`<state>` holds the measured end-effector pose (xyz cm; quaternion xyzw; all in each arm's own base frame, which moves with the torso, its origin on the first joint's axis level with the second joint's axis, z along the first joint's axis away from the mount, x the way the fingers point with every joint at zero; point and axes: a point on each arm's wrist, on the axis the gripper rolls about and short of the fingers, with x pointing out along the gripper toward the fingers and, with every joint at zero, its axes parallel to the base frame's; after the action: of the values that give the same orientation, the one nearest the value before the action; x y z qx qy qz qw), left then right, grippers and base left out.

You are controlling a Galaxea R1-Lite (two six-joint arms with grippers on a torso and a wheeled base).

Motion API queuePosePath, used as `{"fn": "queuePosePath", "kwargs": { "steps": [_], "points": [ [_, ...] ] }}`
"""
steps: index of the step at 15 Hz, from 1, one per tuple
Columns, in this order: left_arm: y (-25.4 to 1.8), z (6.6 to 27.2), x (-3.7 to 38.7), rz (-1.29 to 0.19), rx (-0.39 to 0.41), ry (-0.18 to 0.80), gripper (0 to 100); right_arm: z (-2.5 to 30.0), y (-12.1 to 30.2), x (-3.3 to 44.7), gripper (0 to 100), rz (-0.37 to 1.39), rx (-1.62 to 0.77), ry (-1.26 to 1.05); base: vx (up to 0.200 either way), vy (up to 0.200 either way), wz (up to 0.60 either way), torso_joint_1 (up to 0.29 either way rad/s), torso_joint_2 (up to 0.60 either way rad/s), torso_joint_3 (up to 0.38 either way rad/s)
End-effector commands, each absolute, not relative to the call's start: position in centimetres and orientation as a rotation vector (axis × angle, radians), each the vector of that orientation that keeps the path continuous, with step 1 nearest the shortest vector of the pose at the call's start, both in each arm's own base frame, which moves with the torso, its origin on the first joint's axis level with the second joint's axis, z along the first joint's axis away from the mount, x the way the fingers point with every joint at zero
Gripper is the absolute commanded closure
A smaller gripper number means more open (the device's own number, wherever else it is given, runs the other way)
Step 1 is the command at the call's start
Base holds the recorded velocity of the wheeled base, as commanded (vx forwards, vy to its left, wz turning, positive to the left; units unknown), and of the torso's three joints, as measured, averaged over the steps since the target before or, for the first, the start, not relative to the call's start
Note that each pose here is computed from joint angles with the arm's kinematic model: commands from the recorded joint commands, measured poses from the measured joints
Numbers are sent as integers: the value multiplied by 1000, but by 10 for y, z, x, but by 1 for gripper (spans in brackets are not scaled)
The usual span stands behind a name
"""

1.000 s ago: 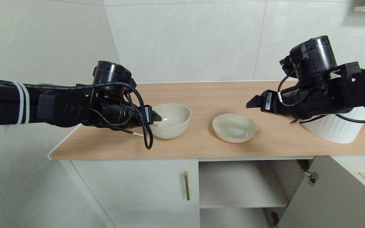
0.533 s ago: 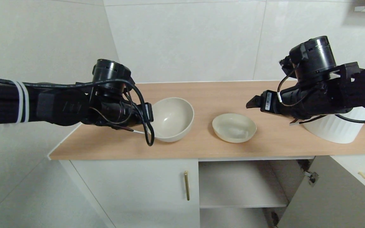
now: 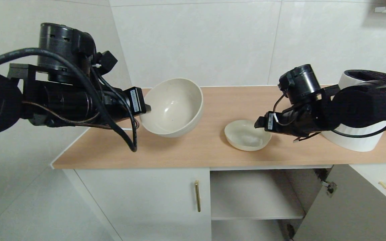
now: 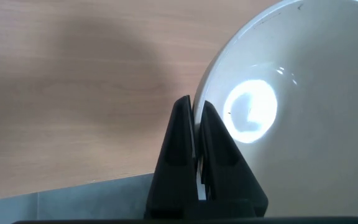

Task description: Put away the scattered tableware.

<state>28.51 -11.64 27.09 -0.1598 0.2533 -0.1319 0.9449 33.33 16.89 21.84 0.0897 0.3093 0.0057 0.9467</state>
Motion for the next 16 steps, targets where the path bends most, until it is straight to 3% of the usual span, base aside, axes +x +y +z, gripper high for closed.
{"fn": "queuePosePath", "kwargs": {
  "steps": [1,5,6,11,16],
  "points": [
    [-115,275,281,-273,-329,501,100,197,175,348,0,-6,160,673,0,0,0,0,0,0],
    [-116,274,282,-272,-330,504,100,187,177,357,0,-13,166,675,0,0,0,0,0,0],
    [-116,274,282,-272,-328,504,100,187,178,358,100,-8,174,670,0,0,0,0,0,0],
    [-115,274,280,-274,-328,504,100,191,177,358,100,-11,204,659,0,0,0,0,0,0],
    [-114,278,257,-350,-333,480,100,242,161,315,100,55,241,588,0,0,0,0,0,0]
  ]
}}
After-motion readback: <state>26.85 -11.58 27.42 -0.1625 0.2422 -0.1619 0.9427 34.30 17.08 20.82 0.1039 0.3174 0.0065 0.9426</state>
